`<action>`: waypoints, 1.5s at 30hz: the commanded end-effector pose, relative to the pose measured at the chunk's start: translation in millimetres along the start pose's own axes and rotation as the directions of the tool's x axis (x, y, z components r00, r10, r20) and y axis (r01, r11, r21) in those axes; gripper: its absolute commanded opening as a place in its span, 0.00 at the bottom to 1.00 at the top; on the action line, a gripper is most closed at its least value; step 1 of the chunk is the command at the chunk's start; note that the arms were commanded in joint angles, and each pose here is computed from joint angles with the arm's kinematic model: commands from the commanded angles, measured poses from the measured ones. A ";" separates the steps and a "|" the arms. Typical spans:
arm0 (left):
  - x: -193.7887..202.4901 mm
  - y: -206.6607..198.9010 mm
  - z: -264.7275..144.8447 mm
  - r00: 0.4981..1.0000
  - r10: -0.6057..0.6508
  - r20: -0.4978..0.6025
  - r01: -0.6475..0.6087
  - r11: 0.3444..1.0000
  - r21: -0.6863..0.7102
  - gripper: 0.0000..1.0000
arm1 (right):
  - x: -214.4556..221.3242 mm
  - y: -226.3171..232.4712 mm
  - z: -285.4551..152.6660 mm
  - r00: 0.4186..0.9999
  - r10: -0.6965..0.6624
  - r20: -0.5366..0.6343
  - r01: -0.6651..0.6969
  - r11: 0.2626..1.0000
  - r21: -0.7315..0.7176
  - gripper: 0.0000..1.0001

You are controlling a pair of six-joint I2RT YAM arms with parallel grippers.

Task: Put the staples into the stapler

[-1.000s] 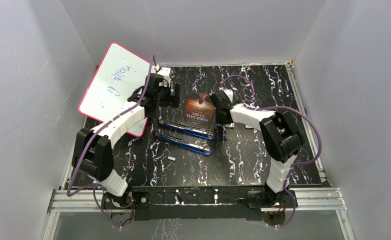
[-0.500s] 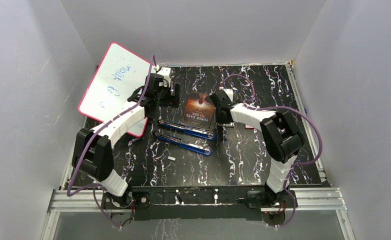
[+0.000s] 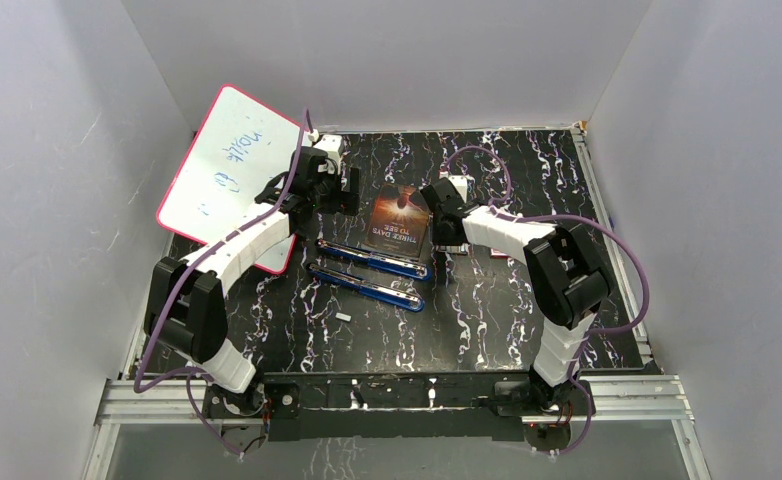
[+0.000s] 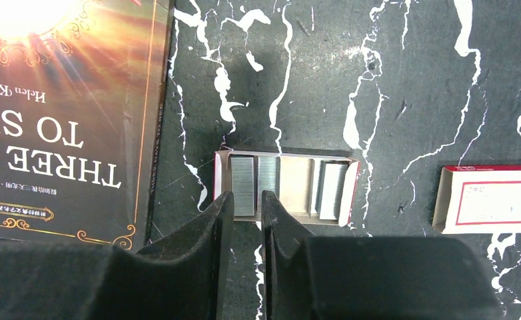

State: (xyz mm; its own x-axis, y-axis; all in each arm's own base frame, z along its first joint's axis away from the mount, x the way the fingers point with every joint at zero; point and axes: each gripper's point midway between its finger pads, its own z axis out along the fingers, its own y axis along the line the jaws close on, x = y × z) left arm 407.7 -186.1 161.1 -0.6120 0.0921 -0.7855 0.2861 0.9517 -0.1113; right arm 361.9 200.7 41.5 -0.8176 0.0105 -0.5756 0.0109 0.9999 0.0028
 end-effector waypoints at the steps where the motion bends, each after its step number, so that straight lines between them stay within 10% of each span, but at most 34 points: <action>1: -15.7 -5.4 -15.4 0.998 0.013 0.058 -0.014 1.000 0.023 0.94 | -18.3 4.7 -9.3 0.999 0.007 0.048 -0.007 1.000 -0.008 0.32; 45: -16.0 -4.7 -16.5 0.998 0.019 0.059 -0.020 1.000 0.017 0.94 | -4.7 6.8 9.4 1.000 -0.014 0.000 0.014 1.000 0.004 0.26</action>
State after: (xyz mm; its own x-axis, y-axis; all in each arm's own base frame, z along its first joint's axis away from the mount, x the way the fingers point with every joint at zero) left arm 407.2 -186.1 160.4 -0.6107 0.1004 -0.7854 0.2913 0.9509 -0.1050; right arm 360.4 201.3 26.4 -0.8368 -0.0036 -0.5475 0.0044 0.9999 -0.0133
